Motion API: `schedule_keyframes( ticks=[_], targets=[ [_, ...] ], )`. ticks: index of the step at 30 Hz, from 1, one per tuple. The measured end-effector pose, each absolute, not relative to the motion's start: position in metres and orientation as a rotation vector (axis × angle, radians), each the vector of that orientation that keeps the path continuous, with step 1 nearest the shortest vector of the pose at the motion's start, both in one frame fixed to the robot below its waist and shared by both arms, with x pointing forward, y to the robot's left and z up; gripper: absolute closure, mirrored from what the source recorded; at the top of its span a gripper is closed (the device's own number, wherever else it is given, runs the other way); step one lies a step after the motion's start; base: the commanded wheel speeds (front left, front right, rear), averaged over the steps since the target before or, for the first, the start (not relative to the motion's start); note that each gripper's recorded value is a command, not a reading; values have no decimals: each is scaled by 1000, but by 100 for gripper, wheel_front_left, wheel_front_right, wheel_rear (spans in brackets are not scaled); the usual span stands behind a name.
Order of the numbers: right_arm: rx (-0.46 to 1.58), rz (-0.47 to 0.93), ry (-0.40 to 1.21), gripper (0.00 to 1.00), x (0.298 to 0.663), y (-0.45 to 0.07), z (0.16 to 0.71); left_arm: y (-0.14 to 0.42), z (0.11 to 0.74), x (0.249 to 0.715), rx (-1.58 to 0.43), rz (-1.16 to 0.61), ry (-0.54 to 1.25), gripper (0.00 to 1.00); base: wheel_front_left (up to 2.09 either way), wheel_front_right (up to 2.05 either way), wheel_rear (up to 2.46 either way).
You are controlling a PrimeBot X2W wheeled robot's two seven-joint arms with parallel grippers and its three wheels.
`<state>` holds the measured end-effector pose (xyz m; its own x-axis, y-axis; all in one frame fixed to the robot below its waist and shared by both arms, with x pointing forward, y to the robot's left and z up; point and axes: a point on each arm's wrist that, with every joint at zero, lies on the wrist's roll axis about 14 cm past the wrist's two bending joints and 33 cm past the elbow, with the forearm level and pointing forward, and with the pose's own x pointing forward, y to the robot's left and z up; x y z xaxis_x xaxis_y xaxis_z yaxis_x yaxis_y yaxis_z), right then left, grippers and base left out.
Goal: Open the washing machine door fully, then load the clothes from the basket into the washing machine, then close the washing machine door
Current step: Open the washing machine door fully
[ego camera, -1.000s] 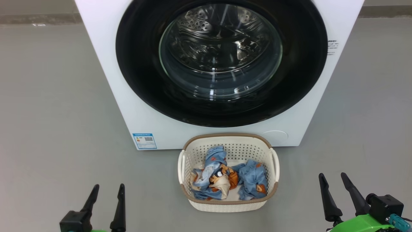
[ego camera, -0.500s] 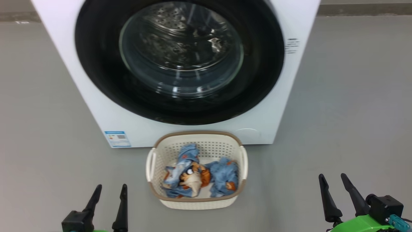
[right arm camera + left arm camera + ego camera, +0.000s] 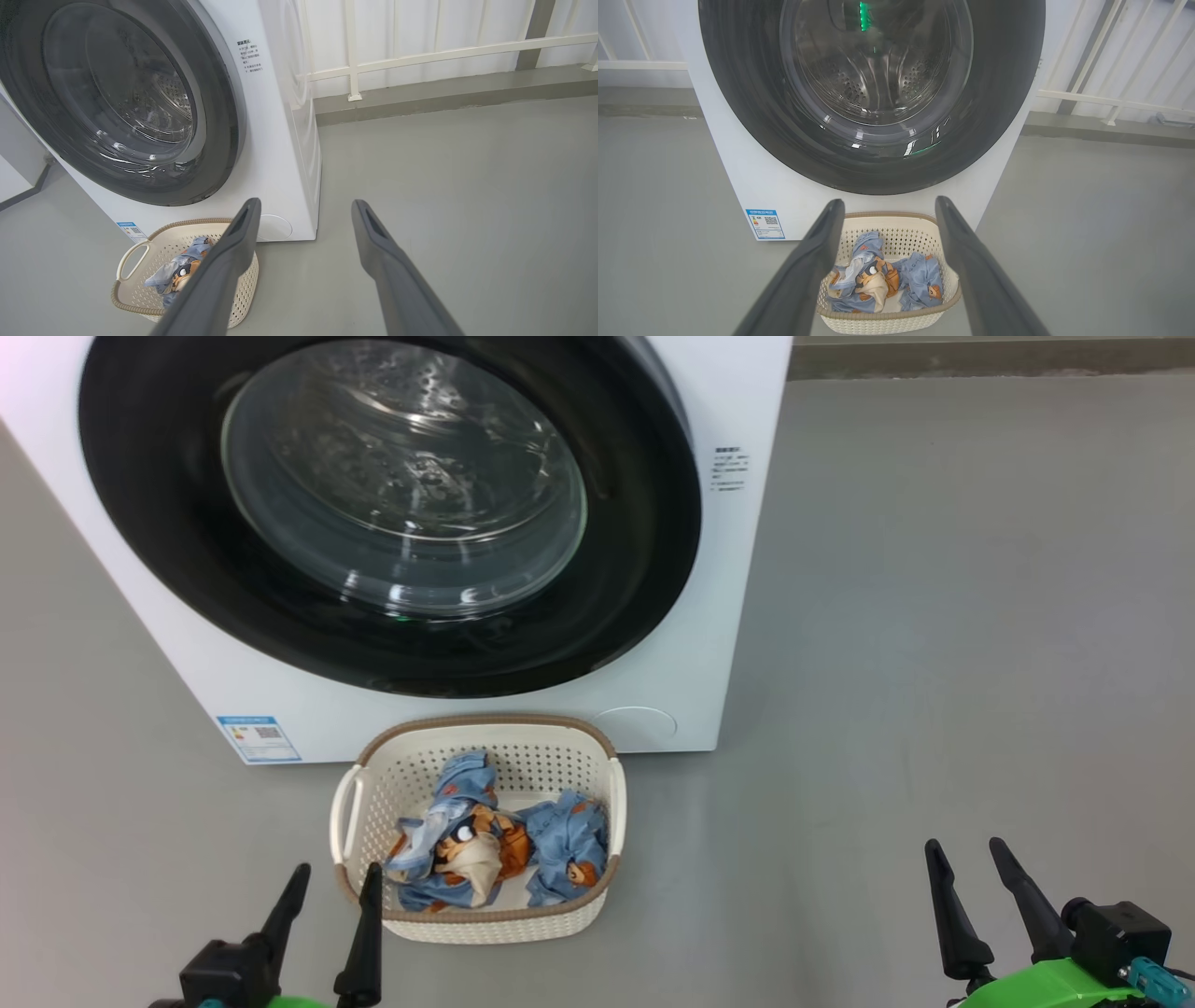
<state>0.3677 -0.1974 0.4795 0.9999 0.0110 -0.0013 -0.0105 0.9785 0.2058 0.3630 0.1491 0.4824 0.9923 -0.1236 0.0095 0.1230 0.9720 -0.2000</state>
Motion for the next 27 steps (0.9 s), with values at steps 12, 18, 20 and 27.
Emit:
schedule_keyframes(
  ticks=[12,18,20,27],
  targets=[
    [210,12,10,0,369,-196,477,147,481,365,-202,-130,7,0,10,10,-20],
    [227,15,8,0,371,-194,478,146,480,365,-205,-132,11,0,0,0,0],
    [247,18,-2,0,374,-193,481,146,480,365,-211,-131,12,0,0,0,0],
    [312,32,-22,95,385,-185,488,145,478,364,-217,-132,17,0,0,0,0]
  ],
)
